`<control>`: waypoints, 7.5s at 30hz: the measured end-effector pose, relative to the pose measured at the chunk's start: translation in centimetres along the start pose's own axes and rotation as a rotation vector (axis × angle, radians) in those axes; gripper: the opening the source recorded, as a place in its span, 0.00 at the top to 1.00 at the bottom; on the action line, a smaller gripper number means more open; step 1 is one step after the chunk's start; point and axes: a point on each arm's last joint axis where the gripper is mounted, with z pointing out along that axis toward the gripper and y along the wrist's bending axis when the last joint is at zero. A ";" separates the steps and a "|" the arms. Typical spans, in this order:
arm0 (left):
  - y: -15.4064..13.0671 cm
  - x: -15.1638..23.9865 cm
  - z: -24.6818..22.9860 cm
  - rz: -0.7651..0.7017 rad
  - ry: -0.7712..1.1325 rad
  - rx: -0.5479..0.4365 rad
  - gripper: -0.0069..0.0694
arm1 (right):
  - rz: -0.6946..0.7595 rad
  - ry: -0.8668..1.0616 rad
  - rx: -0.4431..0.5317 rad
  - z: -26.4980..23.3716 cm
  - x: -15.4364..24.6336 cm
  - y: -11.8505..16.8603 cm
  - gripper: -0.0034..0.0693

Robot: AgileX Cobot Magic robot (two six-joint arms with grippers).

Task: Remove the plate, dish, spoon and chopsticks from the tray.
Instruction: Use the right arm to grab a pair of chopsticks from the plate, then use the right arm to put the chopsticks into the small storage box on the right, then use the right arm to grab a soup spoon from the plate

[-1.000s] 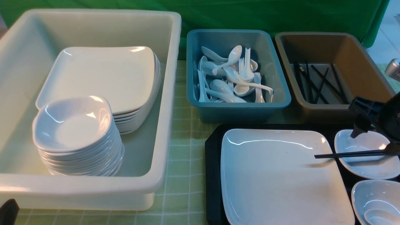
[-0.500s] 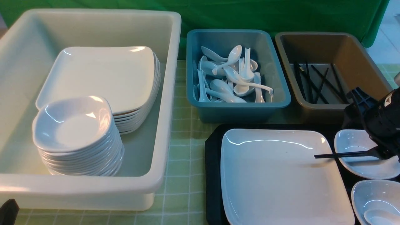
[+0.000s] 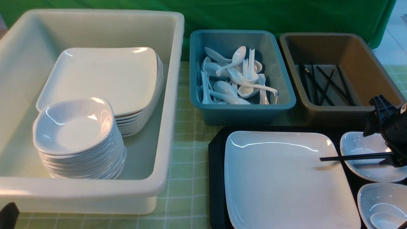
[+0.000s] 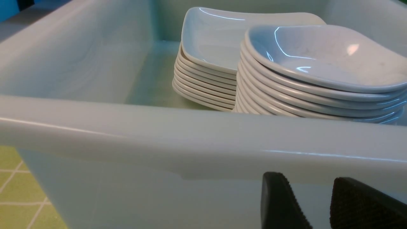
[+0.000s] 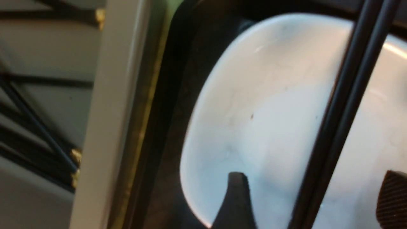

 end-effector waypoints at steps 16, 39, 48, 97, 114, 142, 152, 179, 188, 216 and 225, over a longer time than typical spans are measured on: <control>0.0 0.0 0.0 0.000 0.000 0.000 0.62 | -0.005 0.013 0.060 3.7 0.1 -0.4 0.39; 0.0 0.0 0.0 0.000 0.000 0.000 0.62 | -0.147 0.006 0.101 3.2 0.0 -0.8 0.82; 0.0 0.0 0.0 0.000 0.000 0.000 0.62 | -0.283 0.022 0.163 1.6 -0.1 -1.4 0.85; 0.0 0.0 0.0 0.000 0.000 0.000 0.62 | -0.889 -0.051 0.299 -7.1 -1.9 -3.0 0.91; 0.0 0.0 0.0 0.000 0.000 0.000 0.62 | -0.910 -0.110 0.202 -7.3 -2.0 -2.1 0.91; 0.0 0.0 0.0 0.000 0.000 0.000 0.62 | -1.071 -0.075 0.056 -6.2 -3.1 8.2 0.91; 0.0 0.0 0.0 0.000 0.000 0.000 0.62 | -1.059 -0.071 -0.072 -1.4 -3.5 15.1 0.91; 0.0 0.0 0.0 0.000 0.000 0.000 0.62 | -1.253 -0.069 -0.080 2.8 -3.6 17.9 0.56; 0.0 0.0 0.0 0.000 0.000 0.000 0.62 | -1.381 -0.216 -0.175 -12.5 -4.4 16.9 0.94; 0.0 0.0 0.0 0.000 0.000 0.000 0.62 | -0.813 -0.070 0.254 -9.3 -2.0 -13.8 0.86; 0.0 0.0 0.0 0.000 0.000 0.000 0.62 | -0.532 -0.162 0.182 -8.6 -3.6 -14.4 0.60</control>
